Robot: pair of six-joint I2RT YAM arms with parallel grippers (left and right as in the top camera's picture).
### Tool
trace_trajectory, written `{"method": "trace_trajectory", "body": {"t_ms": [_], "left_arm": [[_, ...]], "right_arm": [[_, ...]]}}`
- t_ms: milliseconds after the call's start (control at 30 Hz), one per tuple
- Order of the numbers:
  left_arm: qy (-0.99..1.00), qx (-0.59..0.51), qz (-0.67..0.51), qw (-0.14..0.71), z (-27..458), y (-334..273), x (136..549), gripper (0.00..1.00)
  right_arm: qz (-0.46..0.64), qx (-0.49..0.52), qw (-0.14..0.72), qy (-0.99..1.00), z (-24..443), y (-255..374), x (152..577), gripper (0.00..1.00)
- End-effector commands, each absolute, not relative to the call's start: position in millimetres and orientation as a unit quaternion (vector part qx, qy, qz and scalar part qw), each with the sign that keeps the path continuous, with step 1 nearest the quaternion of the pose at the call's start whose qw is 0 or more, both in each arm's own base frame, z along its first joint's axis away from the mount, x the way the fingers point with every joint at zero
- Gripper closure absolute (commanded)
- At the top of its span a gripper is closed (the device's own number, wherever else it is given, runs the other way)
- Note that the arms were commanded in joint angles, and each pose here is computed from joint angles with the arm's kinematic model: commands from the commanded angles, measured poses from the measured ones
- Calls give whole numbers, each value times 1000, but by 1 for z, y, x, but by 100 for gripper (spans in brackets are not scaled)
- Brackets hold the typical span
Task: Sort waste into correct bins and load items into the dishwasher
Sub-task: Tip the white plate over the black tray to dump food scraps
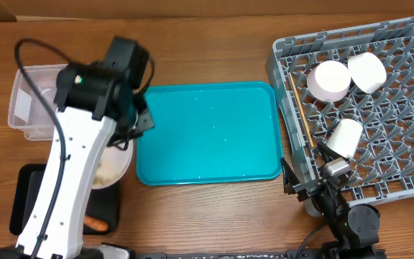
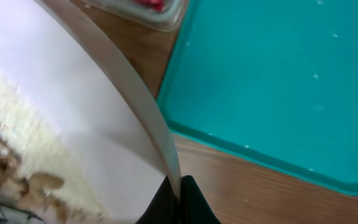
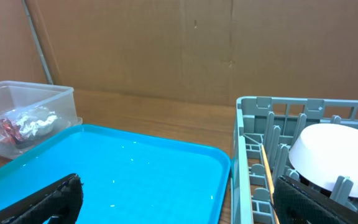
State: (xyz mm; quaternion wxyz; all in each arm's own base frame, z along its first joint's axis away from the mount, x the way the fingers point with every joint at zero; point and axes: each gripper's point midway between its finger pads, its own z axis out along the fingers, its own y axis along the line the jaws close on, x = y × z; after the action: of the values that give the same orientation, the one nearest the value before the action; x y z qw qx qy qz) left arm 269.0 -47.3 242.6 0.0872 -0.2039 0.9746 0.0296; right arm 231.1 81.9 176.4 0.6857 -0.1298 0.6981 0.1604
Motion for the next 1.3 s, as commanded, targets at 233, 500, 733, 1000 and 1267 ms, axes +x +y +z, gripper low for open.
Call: {"method": "trace_trajectory", "body": {"t_ms": [233,500,733,1000,1267], "left_arm": [[949,-311,41,19,148,15,246,96],[941,-329,-73,40,123,34,256,96],[930,-285,-184,141,170,31,258,96],[903,-263,-267,211,179,36,236,96],[852,-242,-359,295,194,45,216,96]], "right_arm": [[162,-133,688,695,176,83,230,0],[162,-133,688,695,175,83,230,0],[162,-133,688,695,176,83,230,0],[162,-133,688,695,175,83,230,0],[162,-133,688,695,175,83,230,0]]}}
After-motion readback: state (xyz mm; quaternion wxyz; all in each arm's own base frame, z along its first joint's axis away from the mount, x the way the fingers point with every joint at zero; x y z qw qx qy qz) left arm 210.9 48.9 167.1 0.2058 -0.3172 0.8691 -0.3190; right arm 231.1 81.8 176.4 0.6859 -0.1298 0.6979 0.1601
